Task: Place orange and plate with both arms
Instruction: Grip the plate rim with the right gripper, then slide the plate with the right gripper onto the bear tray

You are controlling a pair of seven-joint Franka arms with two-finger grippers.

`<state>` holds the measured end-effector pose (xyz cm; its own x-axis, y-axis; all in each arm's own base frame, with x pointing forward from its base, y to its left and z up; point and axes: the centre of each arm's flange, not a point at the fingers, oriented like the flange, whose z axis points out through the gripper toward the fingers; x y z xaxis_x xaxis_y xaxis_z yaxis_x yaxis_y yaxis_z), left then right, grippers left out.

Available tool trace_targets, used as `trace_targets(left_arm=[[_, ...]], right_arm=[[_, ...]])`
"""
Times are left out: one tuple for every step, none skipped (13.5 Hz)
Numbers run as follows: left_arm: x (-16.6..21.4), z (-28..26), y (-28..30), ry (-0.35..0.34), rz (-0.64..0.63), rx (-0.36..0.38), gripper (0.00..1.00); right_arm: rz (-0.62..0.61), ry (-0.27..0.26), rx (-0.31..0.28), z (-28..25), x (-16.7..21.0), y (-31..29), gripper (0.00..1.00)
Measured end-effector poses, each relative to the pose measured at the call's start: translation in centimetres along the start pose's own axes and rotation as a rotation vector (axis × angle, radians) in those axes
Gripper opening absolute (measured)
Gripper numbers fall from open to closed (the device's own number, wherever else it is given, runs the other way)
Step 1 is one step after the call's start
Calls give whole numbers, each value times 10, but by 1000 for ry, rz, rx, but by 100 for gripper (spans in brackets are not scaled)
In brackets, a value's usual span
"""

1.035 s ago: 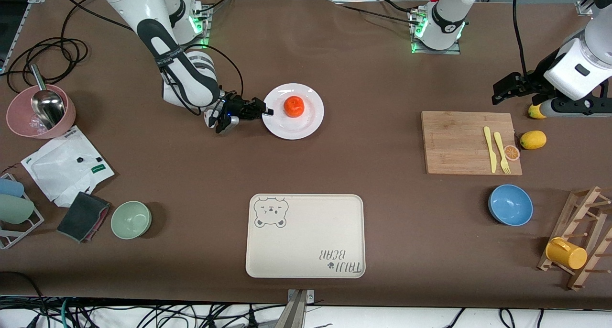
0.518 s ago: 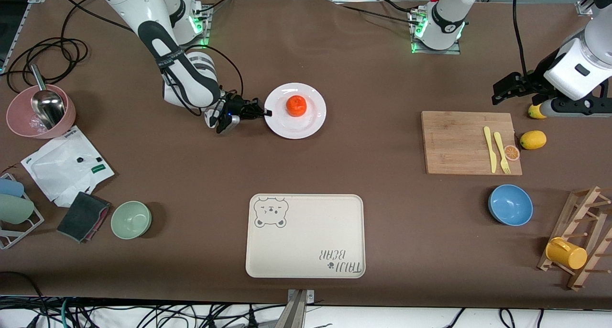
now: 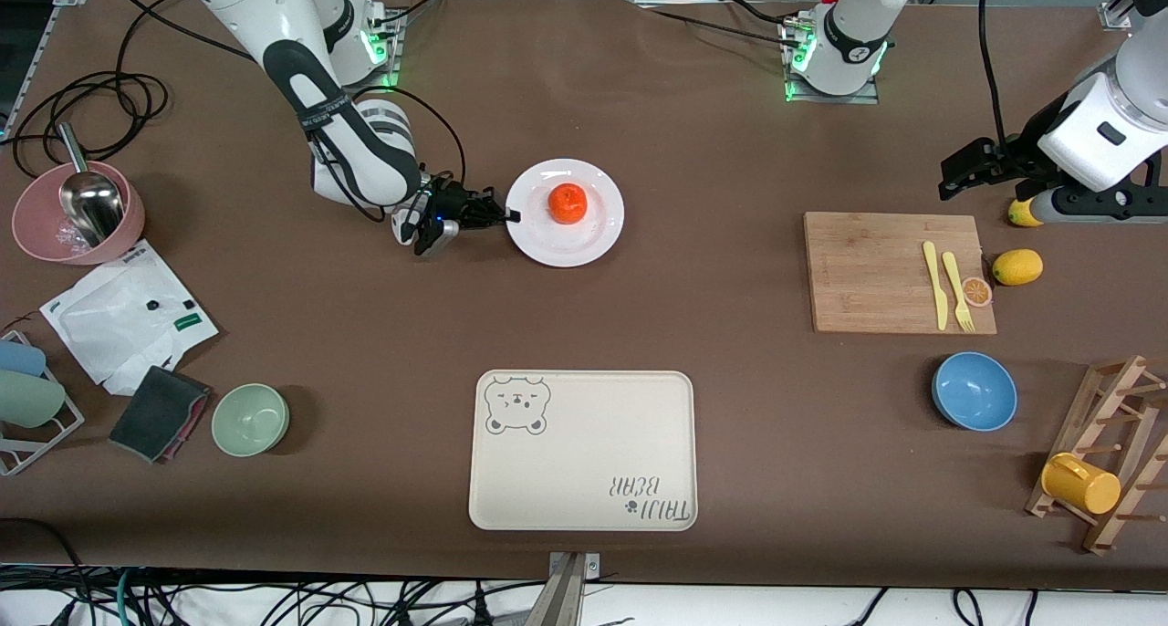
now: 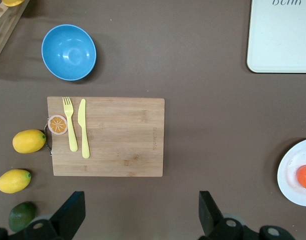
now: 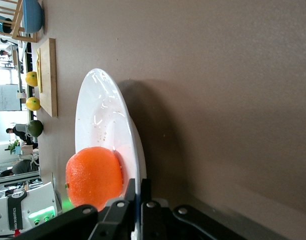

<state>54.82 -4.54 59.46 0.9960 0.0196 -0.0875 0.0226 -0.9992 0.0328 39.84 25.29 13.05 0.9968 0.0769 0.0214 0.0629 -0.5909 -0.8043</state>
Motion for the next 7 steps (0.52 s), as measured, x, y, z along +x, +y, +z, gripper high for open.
trace_targets(left_arm=[[0, 0, 0, 0, 0, 0, 100], [0, 0, 0, 0, 0, 0, 100], [0, 0, 0, 0, 0, 0, 100], [0, 0, 0, 0, 0, 0, 100], [0, 0, 0, 0, 0, 0, 100], [0, 0, 0, 0, 0, 0, 100], [0, 0, 0, 0, 0, 0, 100]], right_arm=[[-1, 13, 3, -2, 7, -3, 4], [7, 33, 9, -5, 17, -7, 4], [23, 55, 18, -8, 30, -12, 4], [44, 78, 31, -11, 45, -18, 4], [65, 103, 49, -13, 61, -26, 4], [77, 128, 70, -14, 81, -34, 4], [81, 149, 92, -14, 102, -41, 4]])
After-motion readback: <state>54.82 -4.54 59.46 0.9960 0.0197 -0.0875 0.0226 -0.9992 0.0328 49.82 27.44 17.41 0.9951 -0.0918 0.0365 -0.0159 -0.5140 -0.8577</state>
